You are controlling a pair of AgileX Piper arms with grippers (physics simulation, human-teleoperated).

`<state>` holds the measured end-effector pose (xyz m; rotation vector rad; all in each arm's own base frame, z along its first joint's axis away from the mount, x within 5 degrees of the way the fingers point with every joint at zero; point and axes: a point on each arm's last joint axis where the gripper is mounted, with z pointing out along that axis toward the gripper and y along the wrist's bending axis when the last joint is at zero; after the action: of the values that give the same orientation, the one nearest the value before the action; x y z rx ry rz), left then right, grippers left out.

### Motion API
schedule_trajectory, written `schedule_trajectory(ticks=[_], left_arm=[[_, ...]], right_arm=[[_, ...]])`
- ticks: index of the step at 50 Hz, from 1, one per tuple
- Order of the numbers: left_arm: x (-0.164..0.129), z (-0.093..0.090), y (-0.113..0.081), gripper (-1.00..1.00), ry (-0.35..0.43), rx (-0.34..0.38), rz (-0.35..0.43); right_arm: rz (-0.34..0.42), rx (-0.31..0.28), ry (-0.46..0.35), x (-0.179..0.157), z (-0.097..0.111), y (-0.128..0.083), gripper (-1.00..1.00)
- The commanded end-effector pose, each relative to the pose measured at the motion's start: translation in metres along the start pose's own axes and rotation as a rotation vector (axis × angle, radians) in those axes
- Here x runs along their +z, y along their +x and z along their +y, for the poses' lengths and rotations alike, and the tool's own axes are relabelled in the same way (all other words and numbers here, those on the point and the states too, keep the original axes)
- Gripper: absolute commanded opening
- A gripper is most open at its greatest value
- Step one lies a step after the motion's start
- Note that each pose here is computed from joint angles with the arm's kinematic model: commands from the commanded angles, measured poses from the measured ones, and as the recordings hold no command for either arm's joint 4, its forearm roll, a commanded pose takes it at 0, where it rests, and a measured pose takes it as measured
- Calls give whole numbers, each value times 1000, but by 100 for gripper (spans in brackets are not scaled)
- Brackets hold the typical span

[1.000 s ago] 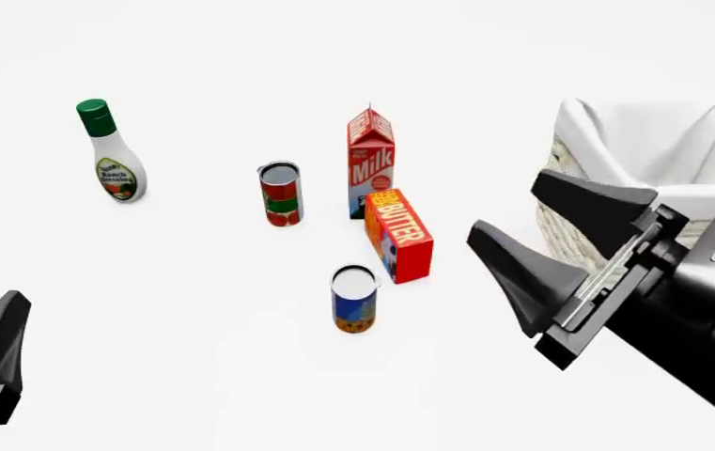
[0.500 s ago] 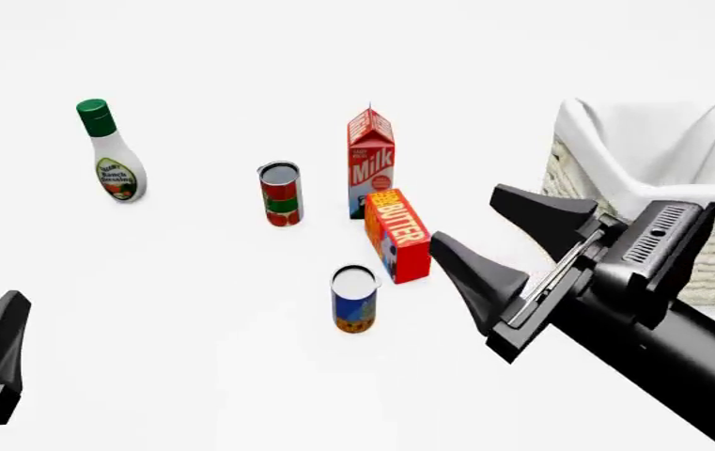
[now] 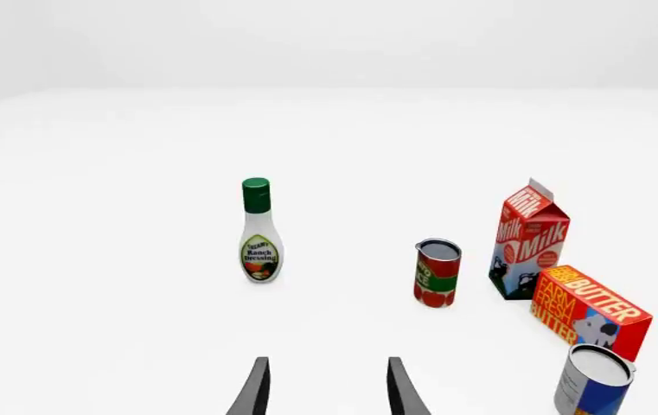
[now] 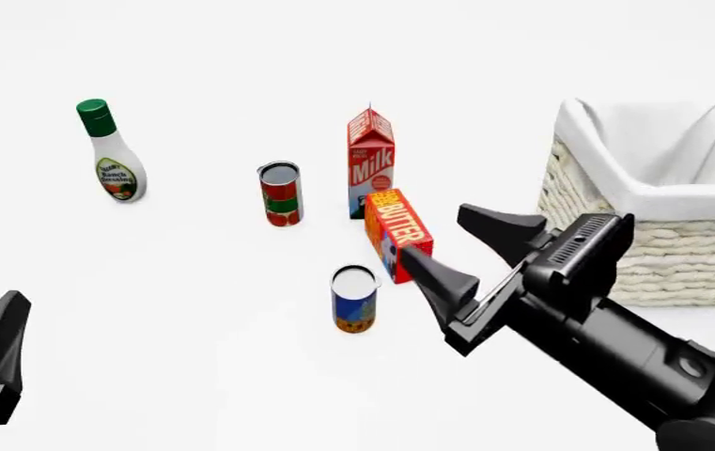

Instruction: Pick the alphabet soup and place it in the basket.

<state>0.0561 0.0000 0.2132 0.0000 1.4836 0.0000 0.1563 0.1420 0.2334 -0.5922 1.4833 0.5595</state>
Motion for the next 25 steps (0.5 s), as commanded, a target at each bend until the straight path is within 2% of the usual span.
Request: schedule_trajectory(ticks=[1,9,25], left_arm=[[0,0,0,100,0,0,0],[0,0,0,100,0,0,0],[0,0,0,100,0,0,0]], right_arm=[[28,12,5,12,-1,14,100],[54,25,12,21,-2,29,100],[83,43,18,34,-4,46,100]])
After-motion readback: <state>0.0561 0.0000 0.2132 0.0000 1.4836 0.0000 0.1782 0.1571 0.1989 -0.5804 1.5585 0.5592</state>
